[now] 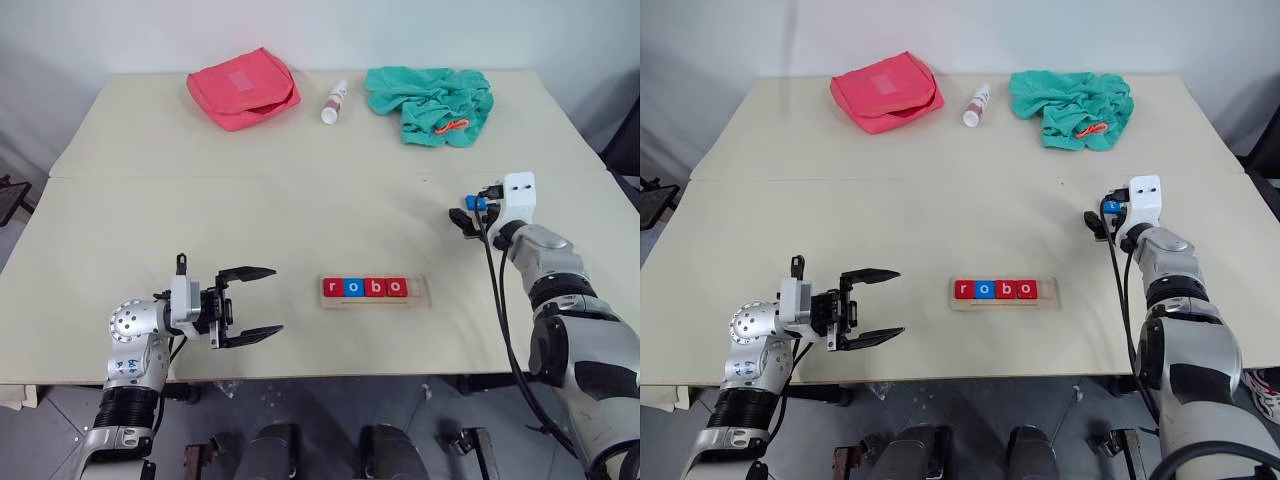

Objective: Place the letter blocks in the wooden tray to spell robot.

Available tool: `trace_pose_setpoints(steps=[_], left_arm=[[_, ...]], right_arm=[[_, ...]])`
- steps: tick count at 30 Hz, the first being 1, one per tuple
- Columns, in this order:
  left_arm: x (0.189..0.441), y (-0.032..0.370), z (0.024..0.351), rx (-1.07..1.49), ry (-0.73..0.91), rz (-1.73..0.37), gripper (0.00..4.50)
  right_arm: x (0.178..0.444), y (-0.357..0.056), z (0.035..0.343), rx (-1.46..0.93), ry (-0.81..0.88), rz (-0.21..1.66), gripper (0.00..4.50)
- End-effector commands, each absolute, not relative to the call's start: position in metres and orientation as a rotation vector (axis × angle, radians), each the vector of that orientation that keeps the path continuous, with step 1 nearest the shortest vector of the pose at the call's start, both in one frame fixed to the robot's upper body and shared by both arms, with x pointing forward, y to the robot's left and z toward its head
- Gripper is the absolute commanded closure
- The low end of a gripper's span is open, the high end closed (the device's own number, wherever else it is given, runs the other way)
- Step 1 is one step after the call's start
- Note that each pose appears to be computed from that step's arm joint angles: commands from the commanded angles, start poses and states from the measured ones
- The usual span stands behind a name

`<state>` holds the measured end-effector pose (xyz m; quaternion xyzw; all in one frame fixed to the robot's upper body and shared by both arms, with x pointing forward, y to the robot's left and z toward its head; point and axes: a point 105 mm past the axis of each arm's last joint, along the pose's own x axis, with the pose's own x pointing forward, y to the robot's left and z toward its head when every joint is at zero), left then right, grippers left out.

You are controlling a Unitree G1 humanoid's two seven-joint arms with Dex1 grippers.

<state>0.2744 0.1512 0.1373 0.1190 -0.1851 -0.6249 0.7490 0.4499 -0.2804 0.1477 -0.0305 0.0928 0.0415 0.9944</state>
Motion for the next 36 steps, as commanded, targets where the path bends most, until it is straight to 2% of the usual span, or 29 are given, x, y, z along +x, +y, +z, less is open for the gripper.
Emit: trace_pose_setpoints(steps=[1, 18, 21, 28, 36], left_arm=[[0.275, 0.155, 0.146, 0.274, -0.439, -1.35, 0.0], [0.274, 0.155, 0.146, 0.277, -0.44, -1.335, 0.0], [0.274, 0.155, 0.146, 0.278, -0.439, -1.33, 0.0], [0.275, 0.154, 0.147, 0.276, -0.442, -1.329, 0.0], [0.275, 0.154, 0.145, 0.268, -0.434, -1.362, 0.0]], right_arm=[[0.454, -0.283, 0.159, -0.056, 0.15, 0.032, 0.02], [0.46, -0.272, 0.147, 0.038, 0.195, -0.059, 0.02], [0.459, -0.274, 0.143, 0.065, 0.205, -0.08, 0.62], [0.458, -0.275, 0.143, 0.058, 0.201, -0.078, 3.01], [0.451, -0.272, 0.145, -0.048, 0.136, 0.041, 3.04]])
